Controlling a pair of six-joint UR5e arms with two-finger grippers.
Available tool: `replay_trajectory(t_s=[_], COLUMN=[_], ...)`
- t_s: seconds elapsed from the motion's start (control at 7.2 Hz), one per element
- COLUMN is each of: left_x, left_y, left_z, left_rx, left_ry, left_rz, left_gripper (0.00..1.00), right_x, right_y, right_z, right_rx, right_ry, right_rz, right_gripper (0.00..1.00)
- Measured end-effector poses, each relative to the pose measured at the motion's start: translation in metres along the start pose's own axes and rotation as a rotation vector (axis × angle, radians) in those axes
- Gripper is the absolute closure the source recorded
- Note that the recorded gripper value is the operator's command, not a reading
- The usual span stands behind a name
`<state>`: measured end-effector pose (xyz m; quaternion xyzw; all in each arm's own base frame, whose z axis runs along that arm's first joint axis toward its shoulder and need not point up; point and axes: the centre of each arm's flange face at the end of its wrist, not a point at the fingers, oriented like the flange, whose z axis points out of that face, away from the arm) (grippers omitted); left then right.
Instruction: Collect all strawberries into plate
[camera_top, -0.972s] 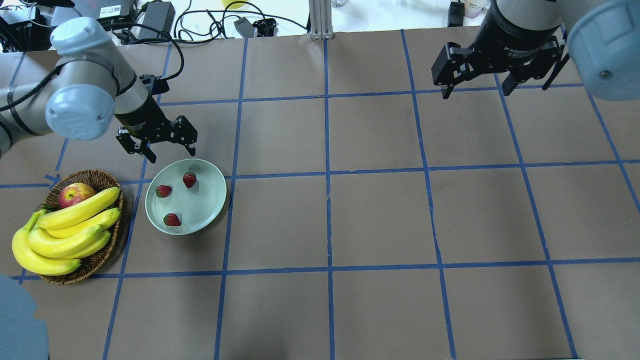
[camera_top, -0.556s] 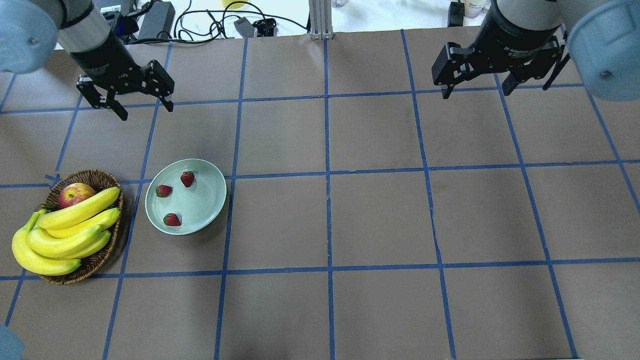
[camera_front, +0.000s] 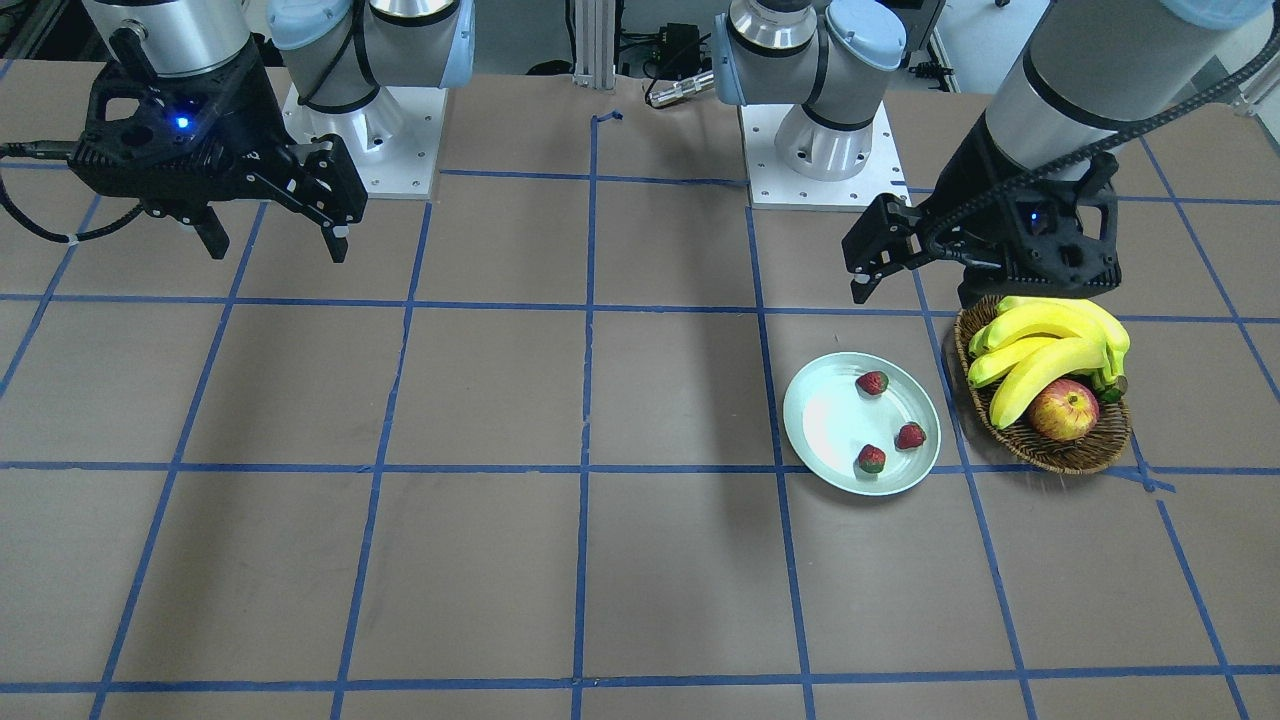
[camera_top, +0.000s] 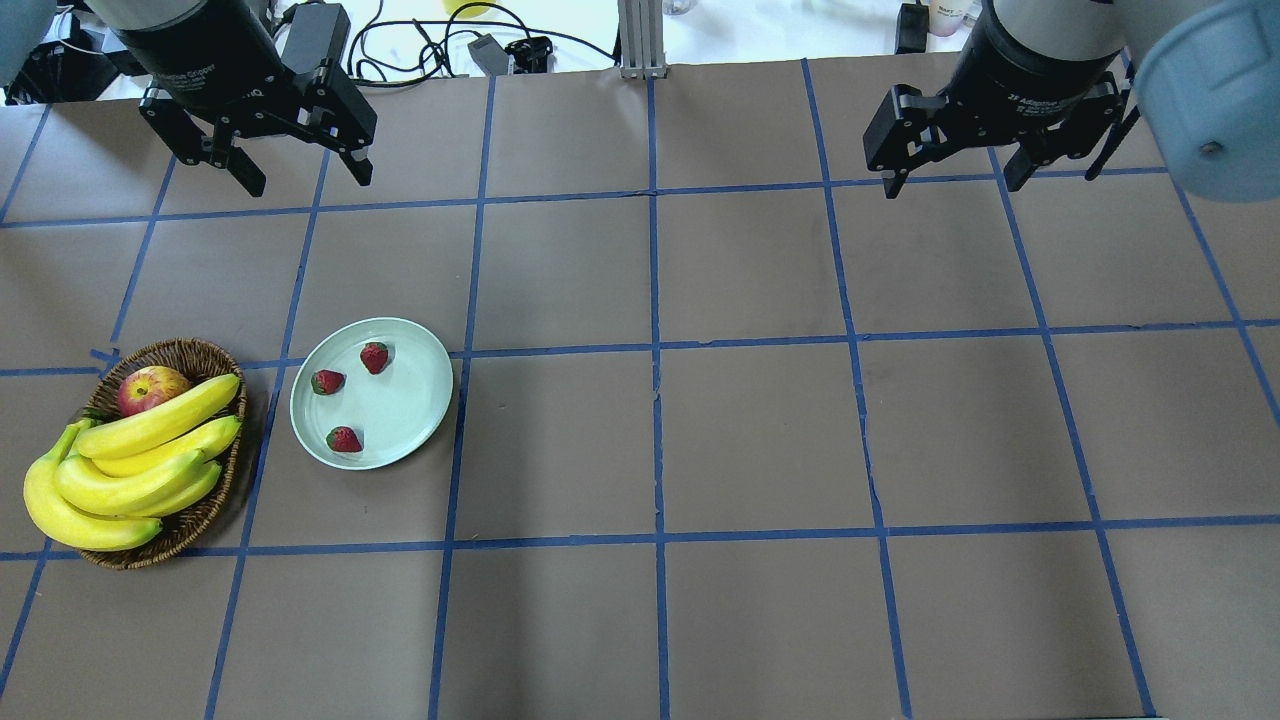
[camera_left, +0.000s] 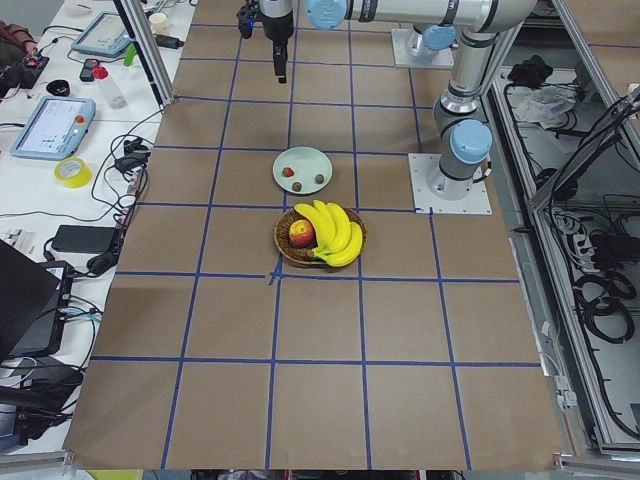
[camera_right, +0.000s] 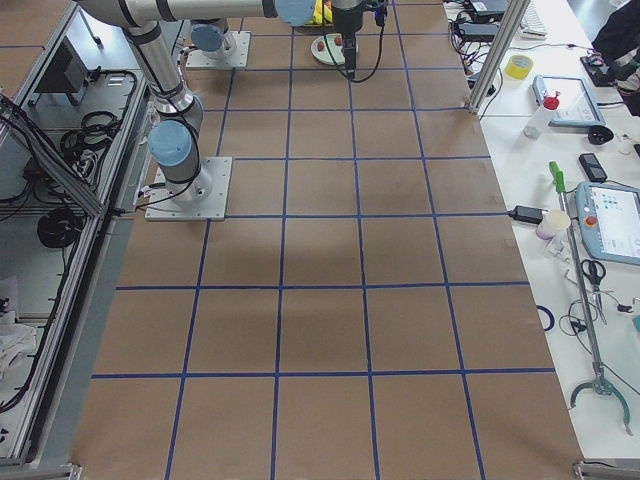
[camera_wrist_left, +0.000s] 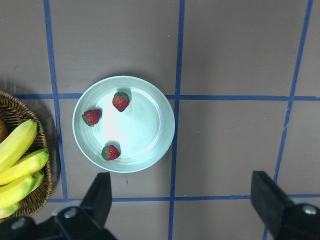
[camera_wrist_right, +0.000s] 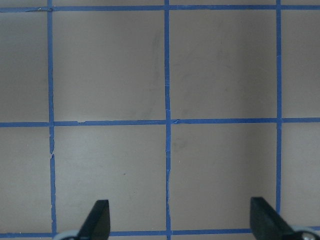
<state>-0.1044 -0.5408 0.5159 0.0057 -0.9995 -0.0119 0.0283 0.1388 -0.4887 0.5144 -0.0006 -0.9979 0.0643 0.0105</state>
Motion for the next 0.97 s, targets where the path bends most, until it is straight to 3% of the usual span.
replay_trajectory(t_s=[0.42, 0.97], left_x=[0.004, 0.003], left_y=[0.013, 0.019], left_z=[0.001, 0.012], left_rx=[-0.011, -0.033], left_ry=[0.002, -0.007], left_rz=[0.004, -0.077], left_gripper=[0.0, 0.0], right_x=[0.0, 0.0], right_y=[0.0, 0.0], right_z=[0.0, 0.0], right_rx=[0.0, 0.001], right_ry=[0.0, 0.0], right_rz=[0.0, 0.0], right_gripper=[0.0, 0.0])
